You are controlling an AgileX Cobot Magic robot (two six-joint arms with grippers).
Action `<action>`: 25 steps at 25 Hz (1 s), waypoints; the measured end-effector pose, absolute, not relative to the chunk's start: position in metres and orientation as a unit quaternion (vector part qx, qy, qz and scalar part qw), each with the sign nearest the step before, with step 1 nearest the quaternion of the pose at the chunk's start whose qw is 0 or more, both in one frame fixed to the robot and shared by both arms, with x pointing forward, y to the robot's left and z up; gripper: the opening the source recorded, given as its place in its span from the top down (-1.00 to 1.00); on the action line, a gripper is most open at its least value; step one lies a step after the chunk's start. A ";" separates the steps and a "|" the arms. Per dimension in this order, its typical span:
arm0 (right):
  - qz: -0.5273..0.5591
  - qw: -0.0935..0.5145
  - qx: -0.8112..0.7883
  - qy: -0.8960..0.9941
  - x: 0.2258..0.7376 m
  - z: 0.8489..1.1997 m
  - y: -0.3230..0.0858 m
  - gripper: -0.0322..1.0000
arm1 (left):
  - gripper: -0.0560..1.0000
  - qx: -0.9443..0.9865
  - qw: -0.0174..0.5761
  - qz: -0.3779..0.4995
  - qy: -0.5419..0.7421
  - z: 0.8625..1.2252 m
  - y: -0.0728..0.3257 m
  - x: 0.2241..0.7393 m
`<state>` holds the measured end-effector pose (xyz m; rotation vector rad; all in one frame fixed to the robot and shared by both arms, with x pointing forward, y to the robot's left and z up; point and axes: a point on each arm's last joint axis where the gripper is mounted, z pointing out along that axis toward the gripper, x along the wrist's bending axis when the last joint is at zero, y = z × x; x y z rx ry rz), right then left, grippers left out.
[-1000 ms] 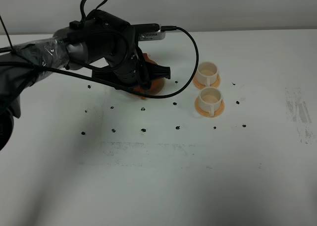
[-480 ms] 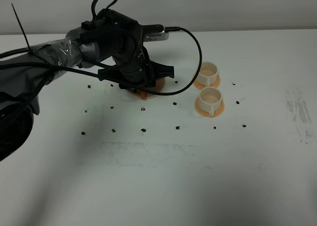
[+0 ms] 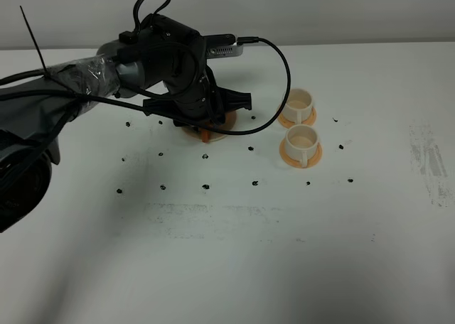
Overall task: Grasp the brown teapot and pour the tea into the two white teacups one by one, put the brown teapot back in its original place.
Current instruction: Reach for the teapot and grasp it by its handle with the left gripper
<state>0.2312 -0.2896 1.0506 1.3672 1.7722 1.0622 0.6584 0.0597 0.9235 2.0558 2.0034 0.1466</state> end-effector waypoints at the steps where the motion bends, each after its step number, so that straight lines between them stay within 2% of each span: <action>1: 0.405 0.326 0.522 0.676 0.231 1.051 -0.290 -0.02 | 0.19 0.707 0.133 0.049 0.693 0.921 0.059 0.659; 12: 0.399 0.332 0.529 0.671 0.232 1.050 -0.292 -0.02 | 0.21 0.704 0.126 0.045 0.698 0.917 0.057 0.662; 14: 0.398 0.333 0.531 0.670 0.232 1.050 -0.292 -0.02 | 0.30 0.708 0.123 0.047 0.694 0.917 0.058 0.661; 17: 0.397 0.334 0.531 0.670 0.232 1.050 -0.292 -0.02 | 0.62 0.730 0.116 0.051 0.672 0.917 0.058 0.661; 18: 0.398 0.334 0.531 0.669 0.232 1.050 -0.292 -0.02 | 0.66 0.740 0.114 0.052 0.661 0.917 0.059 0.661; 25: 0.398 0.333 0.532 0.668 0.232 1.050 -0.292 -0.02 | 0.66 0.756 0.112 0.054 0.643 0.917 0.059 0.661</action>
